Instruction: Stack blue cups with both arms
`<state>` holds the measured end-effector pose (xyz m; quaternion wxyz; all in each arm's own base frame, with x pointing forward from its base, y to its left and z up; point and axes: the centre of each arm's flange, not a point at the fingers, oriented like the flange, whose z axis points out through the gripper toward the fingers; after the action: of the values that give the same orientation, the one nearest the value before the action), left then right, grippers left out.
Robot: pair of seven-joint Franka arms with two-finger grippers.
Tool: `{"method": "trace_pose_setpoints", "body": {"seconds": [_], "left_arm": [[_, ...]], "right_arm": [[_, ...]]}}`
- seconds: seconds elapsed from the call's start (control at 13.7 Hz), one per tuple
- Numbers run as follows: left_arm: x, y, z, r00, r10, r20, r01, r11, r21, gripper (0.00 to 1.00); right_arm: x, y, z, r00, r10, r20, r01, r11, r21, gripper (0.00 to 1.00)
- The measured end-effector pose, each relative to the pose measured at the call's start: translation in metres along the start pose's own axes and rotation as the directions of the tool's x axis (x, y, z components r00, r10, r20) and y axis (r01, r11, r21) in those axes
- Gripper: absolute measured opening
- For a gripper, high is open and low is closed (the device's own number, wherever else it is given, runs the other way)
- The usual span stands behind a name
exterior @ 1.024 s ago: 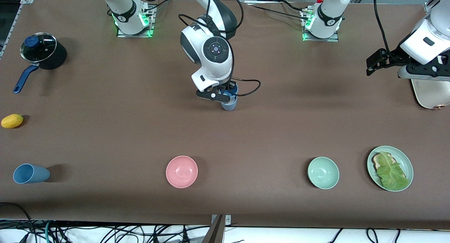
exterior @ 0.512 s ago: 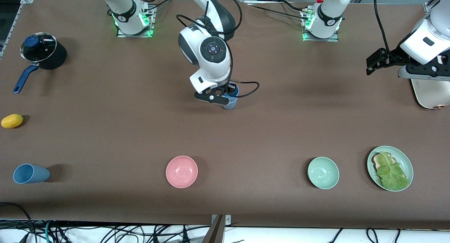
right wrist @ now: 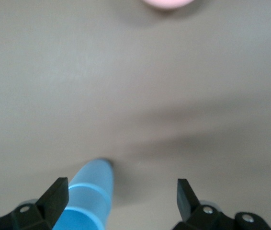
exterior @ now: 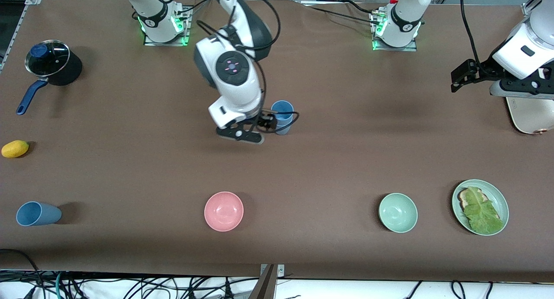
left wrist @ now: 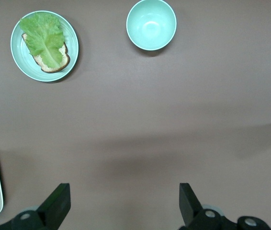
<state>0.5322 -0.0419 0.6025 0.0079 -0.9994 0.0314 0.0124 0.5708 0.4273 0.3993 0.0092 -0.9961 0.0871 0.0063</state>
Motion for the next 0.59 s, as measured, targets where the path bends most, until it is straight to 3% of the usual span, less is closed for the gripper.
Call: {"method": "trace_pose_setpoints", "body": {"seconds": [0.37, 0.59], "left_arm": [[0.0, 0.0, 0.0, 1.0, 0.0, 0.0, 0.0, 1.0, 0.0, 1.0], [0.0, 0.0, 0.0, 1.0, 0.0, 0.0, 0.0, 1.0, 0.0, 1.0]], "right_arm": [[0.063, 0.111, -0.06, 0.99, -0.137, 0.026, 0.138, 0.988, -0.075, 1.0], [0.087, 0.192, -0.095, 0.975, -0.201, 0.096, 0.208, 0.975, -0.077, 1.0]]}}
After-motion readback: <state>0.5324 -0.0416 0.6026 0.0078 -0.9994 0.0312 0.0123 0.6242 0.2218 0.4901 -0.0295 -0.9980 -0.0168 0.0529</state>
